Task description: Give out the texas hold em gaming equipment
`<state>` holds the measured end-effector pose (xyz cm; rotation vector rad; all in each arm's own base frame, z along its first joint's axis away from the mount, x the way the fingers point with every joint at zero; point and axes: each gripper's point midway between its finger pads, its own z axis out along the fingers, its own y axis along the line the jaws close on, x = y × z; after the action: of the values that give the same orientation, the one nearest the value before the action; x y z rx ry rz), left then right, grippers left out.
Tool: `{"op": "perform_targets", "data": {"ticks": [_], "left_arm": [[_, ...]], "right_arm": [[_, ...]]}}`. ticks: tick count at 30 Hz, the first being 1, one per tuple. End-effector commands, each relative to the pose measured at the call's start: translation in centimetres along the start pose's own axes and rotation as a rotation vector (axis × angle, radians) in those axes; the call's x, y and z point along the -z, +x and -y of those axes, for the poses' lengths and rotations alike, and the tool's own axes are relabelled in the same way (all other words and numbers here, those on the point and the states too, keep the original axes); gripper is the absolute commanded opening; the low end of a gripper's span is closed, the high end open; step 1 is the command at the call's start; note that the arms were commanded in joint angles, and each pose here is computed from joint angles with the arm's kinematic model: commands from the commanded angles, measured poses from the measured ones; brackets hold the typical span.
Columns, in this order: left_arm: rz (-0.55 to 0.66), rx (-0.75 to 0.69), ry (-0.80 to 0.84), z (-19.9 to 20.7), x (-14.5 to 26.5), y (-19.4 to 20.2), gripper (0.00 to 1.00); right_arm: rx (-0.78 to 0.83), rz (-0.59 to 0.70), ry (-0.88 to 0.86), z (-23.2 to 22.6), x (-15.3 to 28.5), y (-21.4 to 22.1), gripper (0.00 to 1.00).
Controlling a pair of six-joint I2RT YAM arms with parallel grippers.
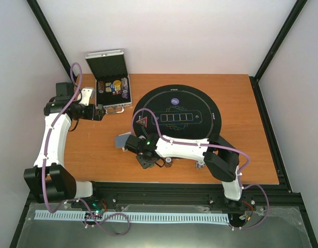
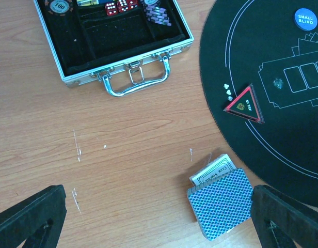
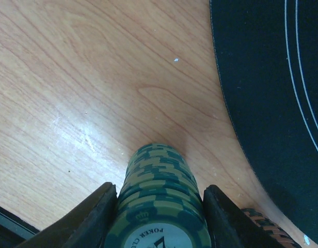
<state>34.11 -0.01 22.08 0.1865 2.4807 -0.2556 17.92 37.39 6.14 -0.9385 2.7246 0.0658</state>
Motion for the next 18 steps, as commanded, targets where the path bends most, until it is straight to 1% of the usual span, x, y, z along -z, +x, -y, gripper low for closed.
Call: {"op": "perform_targets", "data": {"ticks": [1,2,4,6,13,18], "left_arm": [[0.039,-0.027,0.006,0.3,0.8,-0.7,1.00],[0.038,-0.026,0.008,0.3,0.7,-0.7,1.00],[0.036,-0.025,0.011,0.3,0.7,-0.6,1.00],[0.035,-0.024,0.014,0.4,0.7,-0.6,1.00],[0.027,-0.024,0.020,0.4,0.5,-0.5,1.00],[0.027,-0.028,0.014,0.3,0.6,-0.6,1.00]], "right_arm": [[0.005,0.025,0.002,-0.2,0.9,-0.7,0.41],[0.006,0.023,0.005,-0.2,0.9,-0.7,0.40],[0.007,0.025,0.007,-0.2,1.1,-0.8,0.34],[0.006,0.029,0.007,-0.1,1.4,-1.0,0.31],[0.011,0.040,0.002,-0.1,2.7,-1.4,0.30],[0.013,0.053,0.038,0.8,3.3,-1.7,0.27]]}}
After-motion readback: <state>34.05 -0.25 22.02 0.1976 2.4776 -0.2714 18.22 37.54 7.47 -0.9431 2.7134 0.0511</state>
